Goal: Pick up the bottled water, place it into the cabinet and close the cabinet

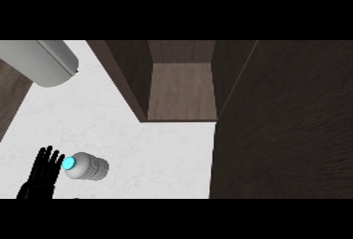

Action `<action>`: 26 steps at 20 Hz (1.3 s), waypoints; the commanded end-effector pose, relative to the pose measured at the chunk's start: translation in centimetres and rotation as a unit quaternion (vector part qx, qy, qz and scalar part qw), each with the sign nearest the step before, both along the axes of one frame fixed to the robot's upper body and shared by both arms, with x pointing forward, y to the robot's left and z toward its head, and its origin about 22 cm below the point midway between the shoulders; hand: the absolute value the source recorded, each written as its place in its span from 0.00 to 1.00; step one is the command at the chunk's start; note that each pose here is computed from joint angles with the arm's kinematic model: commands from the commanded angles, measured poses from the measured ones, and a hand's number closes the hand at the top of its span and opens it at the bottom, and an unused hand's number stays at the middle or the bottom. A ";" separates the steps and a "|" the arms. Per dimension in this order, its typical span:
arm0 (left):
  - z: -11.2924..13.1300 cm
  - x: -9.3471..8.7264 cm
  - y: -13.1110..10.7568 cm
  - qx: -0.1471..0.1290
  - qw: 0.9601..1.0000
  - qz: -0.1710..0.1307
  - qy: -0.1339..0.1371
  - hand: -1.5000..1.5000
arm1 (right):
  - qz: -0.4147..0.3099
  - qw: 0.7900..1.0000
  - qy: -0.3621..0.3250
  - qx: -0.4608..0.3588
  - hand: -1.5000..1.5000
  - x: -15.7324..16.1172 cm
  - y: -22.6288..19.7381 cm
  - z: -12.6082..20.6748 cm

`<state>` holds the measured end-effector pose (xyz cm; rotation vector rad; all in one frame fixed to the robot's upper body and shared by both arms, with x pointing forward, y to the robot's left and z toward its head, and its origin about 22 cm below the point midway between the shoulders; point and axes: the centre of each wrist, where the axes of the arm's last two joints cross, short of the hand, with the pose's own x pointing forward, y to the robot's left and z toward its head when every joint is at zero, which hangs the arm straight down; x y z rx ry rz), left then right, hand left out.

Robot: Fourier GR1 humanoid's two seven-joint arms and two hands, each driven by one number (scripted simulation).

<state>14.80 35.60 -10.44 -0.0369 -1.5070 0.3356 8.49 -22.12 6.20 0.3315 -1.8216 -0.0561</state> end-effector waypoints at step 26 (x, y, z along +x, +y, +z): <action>-6.9 3.4 -2.2 -0.123 0.991 -0.046 -0.009 0.00 | 0.003 1.000 -0.005 0.003 0.00 0.7 -0.4 -0.4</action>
